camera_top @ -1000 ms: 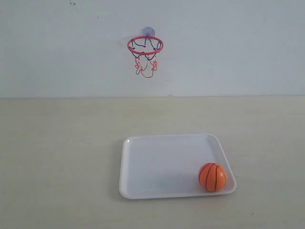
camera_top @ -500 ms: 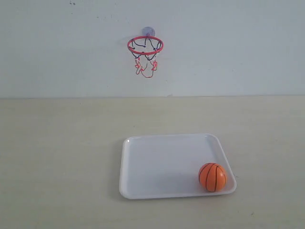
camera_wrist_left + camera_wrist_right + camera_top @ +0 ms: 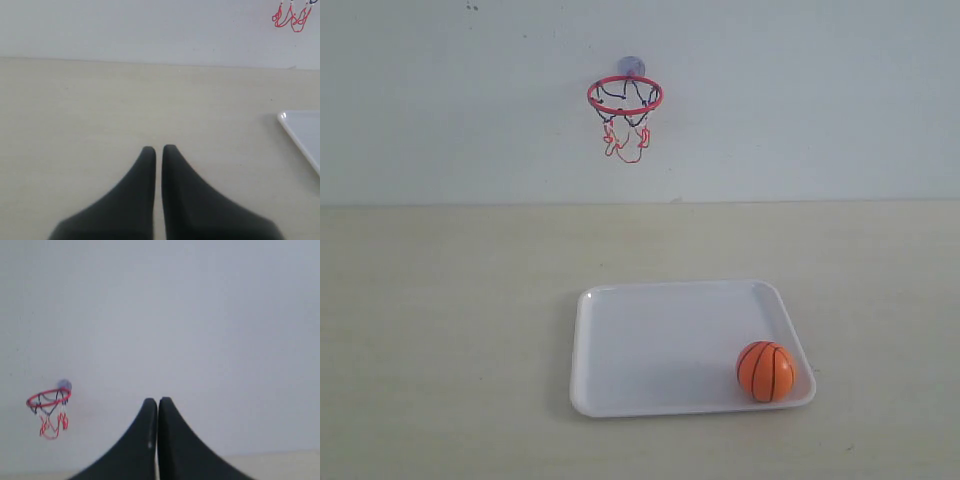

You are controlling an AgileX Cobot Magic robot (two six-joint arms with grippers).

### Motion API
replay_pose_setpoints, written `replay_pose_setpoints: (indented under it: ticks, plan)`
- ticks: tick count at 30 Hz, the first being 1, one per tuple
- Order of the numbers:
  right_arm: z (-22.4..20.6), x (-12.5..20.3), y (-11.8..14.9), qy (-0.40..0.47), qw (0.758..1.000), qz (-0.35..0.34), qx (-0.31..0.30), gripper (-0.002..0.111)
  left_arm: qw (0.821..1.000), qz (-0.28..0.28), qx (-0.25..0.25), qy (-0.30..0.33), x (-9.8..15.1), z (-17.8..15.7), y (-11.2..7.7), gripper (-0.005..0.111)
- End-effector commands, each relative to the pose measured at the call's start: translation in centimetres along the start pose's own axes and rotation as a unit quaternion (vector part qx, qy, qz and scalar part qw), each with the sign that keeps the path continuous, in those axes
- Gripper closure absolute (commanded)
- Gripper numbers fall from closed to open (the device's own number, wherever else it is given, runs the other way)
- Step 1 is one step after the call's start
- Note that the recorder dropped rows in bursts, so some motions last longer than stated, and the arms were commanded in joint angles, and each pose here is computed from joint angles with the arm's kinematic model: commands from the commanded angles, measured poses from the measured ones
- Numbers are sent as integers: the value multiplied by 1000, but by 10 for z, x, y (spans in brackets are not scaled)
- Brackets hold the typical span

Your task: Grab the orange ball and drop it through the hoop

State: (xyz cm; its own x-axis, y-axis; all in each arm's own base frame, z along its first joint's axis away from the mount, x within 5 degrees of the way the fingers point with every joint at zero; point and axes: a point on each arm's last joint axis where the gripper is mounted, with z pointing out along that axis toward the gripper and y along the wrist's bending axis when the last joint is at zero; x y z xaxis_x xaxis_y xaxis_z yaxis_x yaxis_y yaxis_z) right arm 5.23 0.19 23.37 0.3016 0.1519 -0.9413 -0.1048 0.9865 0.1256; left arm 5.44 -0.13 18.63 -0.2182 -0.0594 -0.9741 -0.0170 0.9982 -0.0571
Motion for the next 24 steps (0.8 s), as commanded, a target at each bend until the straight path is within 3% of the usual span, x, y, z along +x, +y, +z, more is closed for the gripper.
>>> replay_pose_setpoints:
  ticks: [1,7,9,12,14,16,19,24]
  plan:
    - [-1,-10,-1,-57,998,-5,5,109,1000,-7,0,-4,0,0,0,103]
    - [-6,-37,-1,-181,983,-27,14,109,1000,-7,0,-4,0,0,0,103]
    - [-2,-57,3,-176,984,-34,9,109,1000,-7,0,-4,0,0,0,103]
    - [15,-77,10,-68,994,-83,-3,109,1000,-7,0,-4,0,0,0,103]
    - [32,-81,16,72,988,-134,-27,109,1000,-7,0,-4,0,0,0,103]
    - [46,-77,20,217,965,-138,-53,109,1000,-7,0,-4,0,0,0,103]
    - [62,-65,23,362,920,-129,-75,109,1000,-7,0,-4,0,0,0,103]
    - [87,-46,21,426,893,-122,-75,109,1000,-7,0,-4,0,0,0,103]
